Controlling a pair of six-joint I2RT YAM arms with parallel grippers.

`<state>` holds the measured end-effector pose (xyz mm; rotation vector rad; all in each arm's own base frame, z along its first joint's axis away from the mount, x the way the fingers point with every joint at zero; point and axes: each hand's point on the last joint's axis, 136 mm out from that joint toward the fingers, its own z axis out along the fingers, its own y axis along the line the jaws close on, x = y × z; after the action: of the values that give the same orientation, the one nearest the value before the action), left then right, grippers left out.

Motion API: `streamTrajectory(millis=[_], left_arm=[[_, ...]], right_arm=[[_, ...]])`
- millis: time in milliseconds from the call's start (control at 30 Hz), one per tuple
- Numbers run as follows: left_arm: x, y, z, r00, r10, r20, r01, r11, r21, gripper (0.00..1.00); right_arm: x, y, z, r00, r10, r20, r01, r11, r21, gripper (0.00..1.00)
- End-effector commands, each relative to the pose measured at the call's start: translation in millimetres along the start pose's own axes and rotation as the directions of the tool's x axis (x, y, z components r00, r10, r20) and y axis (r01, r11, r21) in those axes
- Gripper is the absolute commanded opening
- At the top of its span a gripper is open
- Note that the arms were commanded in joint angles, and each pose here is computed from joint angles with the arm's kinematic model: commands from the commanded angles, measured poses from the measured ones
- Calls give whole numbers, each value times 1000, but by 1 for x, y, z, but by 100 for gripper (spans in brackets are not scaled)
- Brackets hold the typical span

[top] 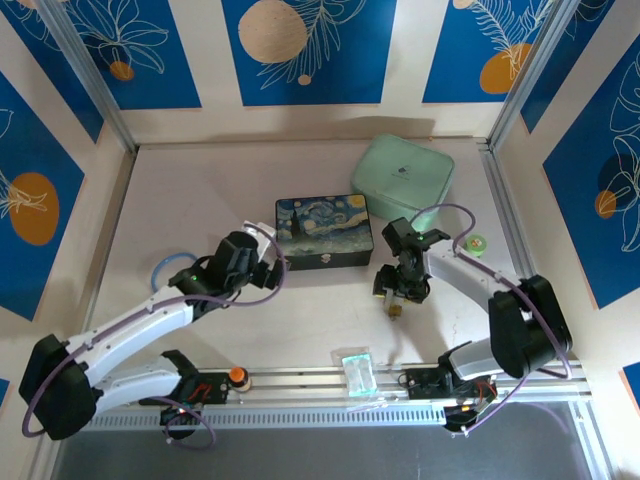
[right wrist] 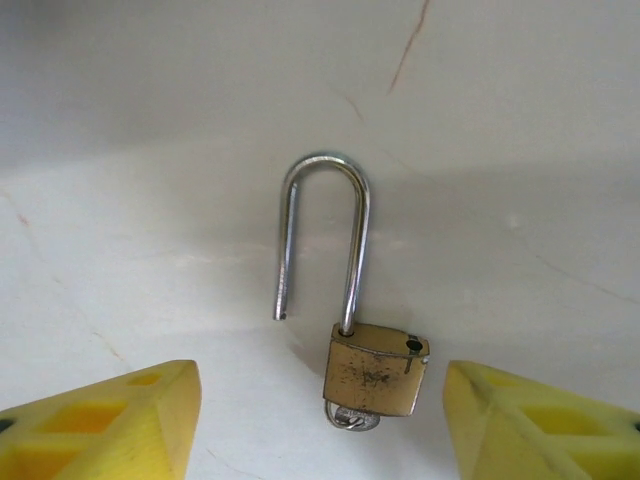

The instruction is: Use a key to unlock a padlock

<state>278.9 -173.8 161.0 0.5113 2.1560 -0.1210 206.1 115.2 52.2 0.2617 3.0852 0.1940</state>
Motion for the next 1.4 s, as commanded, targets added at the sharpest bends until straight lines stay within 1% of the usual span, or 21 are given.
streamTrajectory(millis=[0, 33, 67, 167, 267, 333, 400, 500, 567, 633, 667, 733, 867, 933, 1000, 1133, 1233, 1367], left_arm=[[-4, 20, 0, 996, -59, 62, 63, 997, -55, 99], [-3, 29, 0, 996, -61, 71, 67, 994, -89, 99], [-3, 37, -1, 995, -60, 84, 70, 990, -119, 99], [0, 65, -3, 991, -35, 132, 66, 969, -237, 99], [3, 88, -4, 987, 15, 159, 38, 943, -330, 99], [7, 106, -6, 983, 26, 184, 52, 913, -405, 99], [17, 123, -3, 979, 12, 202, 82, 890, -449, 99], [34, 140, 9, 981, -22, 192, 111, 877, -468, 99], [46, 148, 19, 979, -64, 193, 148, 876, -459, 99], [54, 154, 27, 973, -99, 210, 185, 877, -443, 99], [55, 155, 28, 975, -107, 195, 184, 880, -437, 99], [49, 159, 30, 966, -99, 238, 197, 880, -432, 99], [46, 167, 41, 963, -125, 239, 215, 890, -403, 99], [41, 170, 44, 955, -134, 265, 231, 896, -380, 99], [38, 172, 49, 948, -145, 282, 244, 901, -358, 99], [31, 171, 59, 949, -136, 286, 230, 916, -328, 99], [30, 176, 60, 950, -122, 288, 224, 909, -353, 99], [29, 180, 68, 950, -99, 296, 206, 911, -357, 99]], right_arm=[[-17, 1, -26, 992, -16, 128, 15, 1000, 7, 69], [-22, 6, -32, 986, -28, 163, 31, 999, -19, 70], [-26, 9, -37, 980, -33, 198, 41, 998, -37, 75], [-44, 14, -55, 939, -59, 339, 87, 994, -68, 100], [-69, 3, -69, 866, -80, 493, 103, 994, -20, 99], [-86, -1, -75, 802, -143, 580, 153, 988, 32, 100], [-102, -6, -80, 732, -195, 653, 177, 980, 95, 100], [-123, -16, -83, 641, -289, 711, 210, 957, 199, 100], [-131, -20, -82, 602, -311, 736, 228, 950, 215, 100], [-139, -25, -83, 560, -299, 773, 228, 952, 204, 100], [-141, -29, -83, 548, -286, 786, 218, 956, 196, 100], [-147, -35, -83, 514, -252, 820, 206, 964, 167, 100], [-155, -51, -78, 467, -184, 865, 169, 979, 117, 99], [-158, -56, -76, 435, -170, 884, 164, 981, 108, 98], [-160, -61, -74, 421, -159, 893, 153, 983, 103, 98], [-169, -69, -74, 394, -111, 912, 127, 990, 66, 99], [-179, -67, -77, 360, -114, 926, 143, 987, 66, 98], [-191, -64, -76, 356, -110, 928, 154, 986, 57, 99]])
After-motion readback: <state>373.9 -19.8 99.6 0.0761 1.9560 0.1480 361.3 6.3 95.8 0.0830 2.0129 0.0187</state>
